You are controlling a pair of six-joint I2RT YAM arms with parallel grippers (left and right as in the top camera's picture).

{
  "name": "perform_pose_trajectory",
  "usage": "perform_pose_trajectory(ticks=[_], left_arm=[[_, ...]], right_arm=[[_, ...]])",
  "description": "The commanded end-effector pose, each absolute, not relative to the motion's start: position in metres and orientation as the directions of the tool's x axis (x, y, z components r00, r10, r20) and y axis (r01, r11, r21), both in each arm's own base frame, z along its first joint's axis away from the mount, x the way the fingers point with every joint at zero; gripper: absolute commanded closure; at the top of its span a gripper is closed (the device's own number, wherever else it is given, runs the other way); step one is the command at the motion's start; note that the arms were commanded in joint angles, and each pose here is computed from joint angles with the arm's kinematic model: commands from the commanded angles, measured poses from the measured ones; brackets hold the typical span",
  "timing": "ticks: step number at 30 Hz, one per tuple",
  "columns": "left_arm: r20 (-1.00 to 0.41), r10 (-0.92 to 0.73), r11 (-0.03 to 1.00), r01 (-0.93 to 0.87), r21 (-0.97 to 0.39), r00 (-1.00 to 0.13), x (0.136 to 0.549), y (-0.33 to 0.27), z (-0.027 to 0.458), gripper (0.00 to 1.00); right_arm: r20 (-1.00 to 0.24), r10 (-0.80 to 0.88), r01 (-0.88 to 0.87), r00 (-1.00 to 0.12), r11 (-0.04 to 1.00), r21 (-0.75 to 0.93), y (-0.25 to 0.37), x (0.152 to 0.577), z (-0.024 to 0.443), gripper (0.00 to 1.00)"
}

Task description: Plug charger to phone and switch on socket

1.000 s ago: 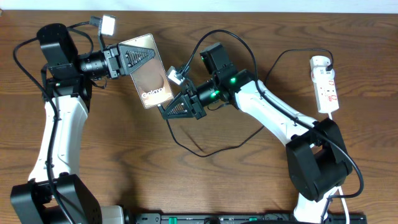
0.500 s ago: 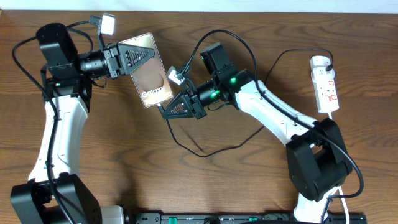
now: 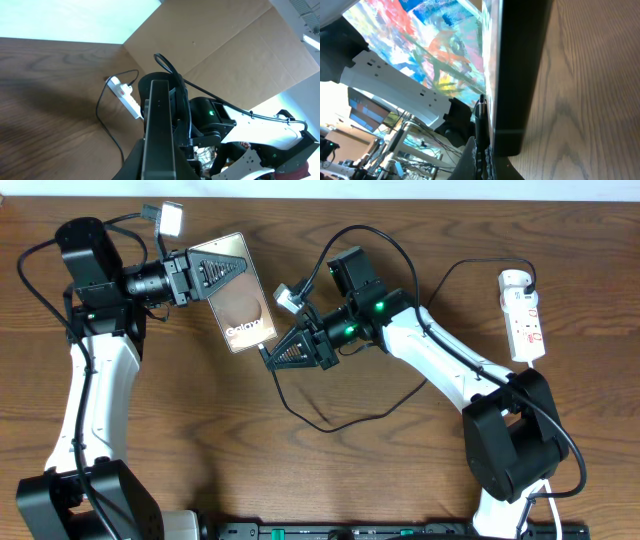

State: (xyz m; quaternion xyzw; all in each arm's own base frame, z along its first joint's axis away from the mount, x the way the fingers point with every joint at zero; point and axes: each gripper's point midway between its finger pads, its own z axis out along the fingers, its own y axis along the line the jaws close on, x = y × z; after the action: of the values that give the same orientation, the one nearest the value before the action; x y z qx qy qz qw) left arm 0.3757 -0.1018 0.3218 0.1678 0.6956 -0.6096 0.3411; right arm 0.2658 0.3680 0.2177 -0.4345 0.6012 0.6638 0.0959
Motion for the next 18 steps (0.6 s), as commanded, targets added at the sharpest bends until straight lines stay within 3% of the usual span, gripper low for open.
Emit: perform_pose_trajectory(ticks=[1, 18], left_arm=[[-0.692, -0.167, 0.179, 0.669, -0.721, -0.702, 0.3706, -0.1018, 0.3292, 0.92], [-0.660, -0.183, 0.184, 0.634, -0.751, -0.728, 0.3730, -0.1012, 0.3286, 0.93]], right_arm=[[-0.729, -0.377, -0.664, -0.571, -0.310, 0.680, 0.3677, 0.2603, 0.2313, 0.99], [-0.747, -0.382, -0.687, -0.545, -0.308, 0.658, 0.3730, 0.2568, 0.2273, 0.99]])
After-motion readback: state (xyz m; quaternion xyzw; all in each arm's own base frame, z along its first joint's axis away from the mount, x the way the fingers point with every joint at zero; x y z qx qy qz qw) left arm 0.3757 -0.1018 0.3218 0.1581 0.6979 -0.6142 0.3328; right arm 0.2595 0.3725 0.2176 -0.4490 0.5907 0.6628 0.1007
